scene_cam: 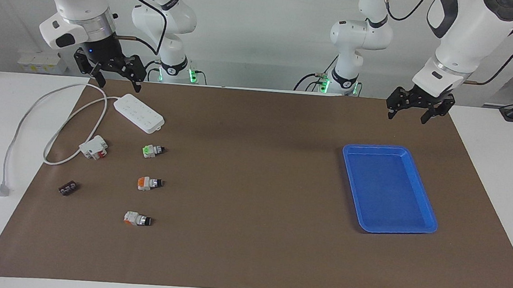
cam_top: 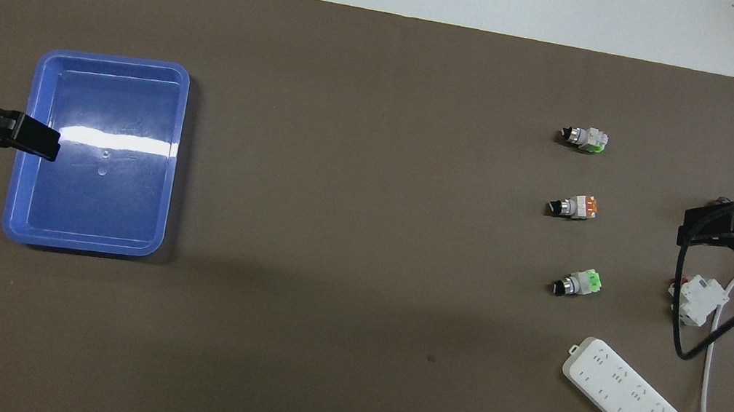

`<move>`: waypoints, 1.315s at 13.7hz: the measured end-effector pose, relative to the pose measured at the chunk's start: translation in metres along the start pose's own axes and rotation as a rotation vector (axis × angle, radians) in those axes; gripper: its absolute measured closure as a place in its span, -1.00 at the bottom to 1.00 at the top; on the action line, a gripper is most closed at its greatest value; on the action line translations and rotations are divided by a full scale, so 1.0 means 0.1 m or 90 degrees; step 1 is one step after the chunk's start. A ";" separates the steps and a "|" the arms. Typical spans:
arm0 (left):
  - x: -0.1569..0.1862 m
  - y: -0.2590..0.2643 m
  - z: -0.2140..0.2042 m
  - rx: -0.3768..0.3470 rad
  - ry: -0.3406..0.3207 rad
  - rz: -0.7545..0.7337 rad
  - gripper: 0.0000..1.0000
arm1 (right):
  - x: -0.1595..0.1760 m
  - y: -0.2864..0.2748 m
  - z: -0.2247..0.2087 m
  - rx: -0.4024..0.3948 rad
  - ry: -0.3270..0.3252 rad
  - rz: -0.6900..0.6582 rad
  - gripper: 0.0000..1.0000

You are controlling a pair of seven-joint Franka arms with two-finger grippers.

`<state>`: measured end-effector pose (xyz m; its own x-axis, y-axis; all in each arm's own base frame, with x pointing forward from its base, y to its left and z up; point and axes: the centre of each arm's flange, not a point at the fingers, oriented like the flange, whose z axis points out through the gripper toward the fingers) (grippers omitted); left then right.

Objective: Turn and place switch with both arms

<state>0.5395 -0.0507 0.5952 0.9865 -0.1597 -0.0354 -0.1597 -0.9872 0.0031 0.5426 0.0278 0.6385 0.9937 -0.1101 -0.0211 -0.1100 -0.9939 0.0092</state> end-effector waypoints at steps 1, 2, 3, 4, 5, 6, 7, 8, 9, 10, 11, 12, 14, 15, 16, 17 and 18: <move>0.00 0.00 0.00 0.000 0.000 0.000 -1.00 | 0.00 0.00 0.00 0.000 0.000 0.000 -1.00; -0.01 0.00 0.01 0.000 -0.002 0.000 -1.00 | 0.00 0.00 0.00 0.000 0.000 0.000 -1.00; -0.03 0.00 0.03 0.000 -0.004 -0.001 -1.00 | 0.00 0.00 0.00 0.000 0.000 0.000 -1.00; -0.05 0.00 0.05 -0.001 -0.007 -0.001 -1.00 | 0.00 0.01 0.00 0.000 0.000 0.001 -1.00; -0.07 0.00 0.07 -0.001 -0.010 -0.001 -1.00 | 0.00 0.01 0.00 0.000 0.000 0.001 -1.00; -0.08 0.00 0.08 -0.001 -0.011 -0.001 -1.00 | 0.00 0.01 0.00 0.000 0.000 0.001 -1.00; -0.08 0.01 0.09 -0.001 -0.012 0.000 -1.00 | 0.00 0.01 0.00 0.000 0.000 0.002 -1.00; -0.09 0.03 0.09 -0.001 -0.013 0.002 -1.00 | 0.00 0.02 0.00 0.000 0.000 0.002 -1.00; -0.09 0.04 0.09 -0.001 -0.013 0.003 -1.00 | 0.00 0.02 0.00 0.000 0.000 0.001 -1.00; -0.09 0.04 0.09 0.000 -0.013 0.003 -1.00 | 0.00 0.02 0.01 0.000 -0.001 -0.007 -1.00; -0.09 0.04 0.09 0.000 -0.012 0.004 -1.00 | 0.01 0.02 0.03 0.000 -0.002 -0.032 -1.00; -0.09 0.04 0.09 0.000 -0.012 0.004 -1.00 | 0.01 0.02 0.05 0.000 -0.002 -0.066 -1.00; -0.09 0.04 0.09 0.000 -0.012 0.004 -1.00 | 0.06 0.02 0.12 0.001 0.010 -0.143 -1.00; -0.09 0.04 0.09 0.000 -0.012 0.004 -1.00 | 0.07 0.02 0.18 0.000 0.013 -0.184 -1.00; -0.09 0.04 0.09 0.000 -0.012 0.004 -1.00 | 0.09 0.01 0.23 0.000 0.013 -0.226 -1.00; -0.09 0.04 0.09 0.000 -0.012 0.004 -1.00 | 0.10 0.01 0.30 -0.001 0.016 -0.268 -1.00; -0.09 0.04 0.09 0.000 -0.012 0.004 -1.00 | 0.10 0.00 0.38 -0.002 0.022 -0.311 -1.00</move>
<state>0.5296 -0.0535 0.5870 0.9848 -0.1651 -0.0539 -0.1651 -0.9863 0.0040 0.5519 0.0263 0.6007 0.9289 0.3702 0.0091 0.3701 -0.9290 0.0092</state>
